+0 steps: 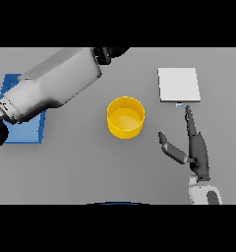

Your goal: Pick up the red beaker and tilt it to pour out 1 green nut into yellow bowl. Pick up the yellow bowl and place it on the metallic measuring scale.

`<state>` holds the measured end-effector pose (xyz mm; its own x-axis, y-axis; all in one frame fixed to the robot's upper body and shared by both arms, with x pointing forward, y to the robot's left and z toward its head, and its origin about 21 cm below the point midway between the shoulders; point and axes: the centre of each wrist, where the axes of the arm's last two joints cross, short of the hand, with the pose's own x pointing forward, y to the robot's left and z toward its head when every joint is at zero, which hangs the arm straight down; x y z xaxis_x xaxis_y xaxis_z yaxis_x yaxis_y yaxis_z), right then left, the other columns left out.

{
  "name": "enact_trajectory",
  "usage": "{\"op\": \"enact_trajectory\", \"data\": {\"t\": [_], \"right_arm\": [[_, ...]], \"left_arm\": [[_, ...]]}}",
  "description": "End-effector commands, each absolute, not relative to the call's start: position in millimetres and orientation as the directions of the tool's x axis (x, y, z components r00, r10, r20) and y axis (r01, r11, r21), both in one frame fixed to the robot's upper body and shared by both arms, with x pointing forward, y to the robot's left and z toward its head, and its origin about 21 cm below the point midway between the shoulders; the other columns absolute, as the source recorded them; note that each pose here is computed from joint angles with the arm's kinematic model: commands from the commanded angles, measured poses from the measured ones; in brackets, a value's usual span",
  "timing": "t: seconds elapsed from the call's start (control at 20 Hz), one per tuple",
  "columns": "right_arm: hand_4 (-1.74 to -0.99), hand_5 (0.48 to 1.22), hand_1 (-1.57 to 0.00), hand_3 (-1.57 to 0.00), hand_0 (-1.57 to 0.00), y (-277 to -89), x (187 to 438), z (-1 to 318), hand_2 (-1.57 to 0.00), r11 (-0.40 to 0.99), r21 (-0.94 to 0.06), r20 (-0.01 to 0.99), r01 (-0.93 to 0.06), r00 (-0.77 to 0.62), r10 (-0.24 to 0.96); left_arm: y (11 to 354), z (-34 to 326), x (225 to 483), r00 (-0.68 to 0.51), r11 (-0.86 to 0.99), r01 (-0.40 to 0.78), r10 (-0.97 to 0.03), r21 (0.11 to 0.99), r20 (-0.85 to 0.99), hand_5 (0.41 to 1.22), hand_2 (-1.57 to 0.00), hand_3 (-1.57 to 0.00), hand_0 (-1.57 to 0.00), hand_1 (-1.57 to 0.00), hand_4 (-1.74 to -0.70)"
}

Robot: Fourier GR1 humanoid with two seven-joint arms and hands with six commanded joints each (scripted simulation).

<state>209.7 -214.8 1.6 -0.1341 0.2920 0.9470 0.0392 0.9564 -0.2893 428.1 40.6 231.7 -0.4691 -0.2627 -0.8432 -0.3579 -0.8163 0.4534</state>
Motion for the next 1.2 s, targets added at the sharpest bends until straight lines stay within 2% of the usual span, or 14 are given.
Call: {"op": "enact_trajectory", "data": {"t": [0.0, 0.1, 0.2, 0.35, 0.5, 0.65, 0.75, 0.85, 0.9, 1.1, 1.15], "right_arm": [[-1.183, 0.596, 0.00, 0.00, 0.00, -213.2, 209.3, 1.1, 0.00, 0.961, -0.276, 0.952, 0.032, -0.130, 0.278], [-1.182, 0.593, 0.00, 0.00, 0.00, -213.5, 214.0, 3.5, 0.00, 0.966, -0.258, 0.958, 0.025, -0.124, 0.259], [-1.193, 0.597, 0.00, 0.00, 0.00, -213.8, 214.9, 1.3, 0.00, 0.970, -0.240, 0.963, 0.019, -0.121, 0.241], [-1.209, 0.593, 0.00, 0.00, 0.00, -213.6, 215.6, 3.1, 0.00, 0.971, -0.239, 0.961, 0.018, -0.139, 0.239], [-1.222, 0.590, 0.00, 0.00, 0.00, -216.0, 215.6, 0.0, 0.00, 0.972, -0.235, 0.962, 0.009, -0.144, 0.234], [-1.222, 0.586, 0.00, 0.00, 0.00, -217.3, 220.3, 1.7, 0.00, 0.969, -0.247, 0.956, 0.008, -0.161, 0.245], [-1.223, 0.591, 0.00, 0.00, 0.00, -220.5, 219.8, -1.5, 0.00, 0.965, -0.264, 0.952, -0.002, -0.162, 0.260], [-1.217, 0.599, 0.00, 0.00, 0.00, -223.9, 218.8, -2.3, 0.00, 0.964, -0.267, 0.952, -0.006, -0.155, 0.263], [-1.212, 0.604, 0.00, 0.00, 0.00, -219.6, 219.1, -1.6, 0.00, 0.963, -0.269, 0.953, -0.013, -0.149, 0.264], [-1.212, 0.641, 0.00, 0.00, 0.00, -224.6, 215.0, 2.4, 0.00, 0.951, -0.308, 0.939, -0.029, -0.171, 0.299], [-1.210, 0.649, 0.00, 0.00, 0.00, -220.9, 215.1, 1.2, 0.00, 0.950, -0.310, 0.941, -0.032, -0.156, 0.301]], "left_arm": [[49.0, 247.3, 432.9, -0.455, -0.805, -0.357, -0.293, 0.474, -0.841, 1.221, -1.48, -1.15, -1.57, -1.57, -1.70], [59.2, 276.4, 442.3, -0.391, -0.780, -0.301, -0.424, 0.549, -0.817, 1.221, -1.51, -1.30, -1.57, -1.57, -1.71], [81.5, 295.2, 453.1, -0.353, -0.709, -0.226, -0.579, 0.668, -0.735, 1.221, -1.53, -1.40, -1.57, -1.57, -1.72], [135.2, 310.8, 471.1, -0.199, -0.457, -0.098, -0.862, 0.884, -0.467, 1.221, -1.55, -1.36, -1.57, -1.57, -1.73], [195.1, 304.3, 478.3, -0.118, -0.153, -0.057, -0.980, 0.987, -0.159, 1.221, -1.56, -1.38, -1.57, -1.57, -1.73], [248.3, 285.4, 474.5, -0.058, 0.090, -0.060, -0.995, 0.994, 0.086, 1.221, -1.57, -1.43, -1.57, -1.57, -1.74], [274.5, 270.1, 468.1, 0.053, 0.204, -0.095, -0.976, 0.974, 0.210, 1.221, -1.57, -1.41, -1.57, -1.57, -1.74], [299.5, 248.6, 456.0, 0.116, 0.327, -0.149, -0.931, 0.933, 0.345, 1.221, -1.57, -1.43, -1.57, -1.57, -1.74], [305.5, 239.7, 450.6, 0.155, 0.372, -0.173, -0.904, 0.912, 0.398, 1.221, -1.57, -1.45, -1.57, -1.57, -1.74], [323.6, 195.7, 418.3, 0.282, 0.477, -0.229, -0.802, 0.849, 0.527, 1.221, -1.57, -1.46, -1.57, -1.57, -1.74], [326.2, 182.2, 408.7, 0.316, 0.502, -0.231, -0.771, 0.833, 0.552, 1.221, -1.57, -1.45, -1.57, -1.57, -1.74]]}}
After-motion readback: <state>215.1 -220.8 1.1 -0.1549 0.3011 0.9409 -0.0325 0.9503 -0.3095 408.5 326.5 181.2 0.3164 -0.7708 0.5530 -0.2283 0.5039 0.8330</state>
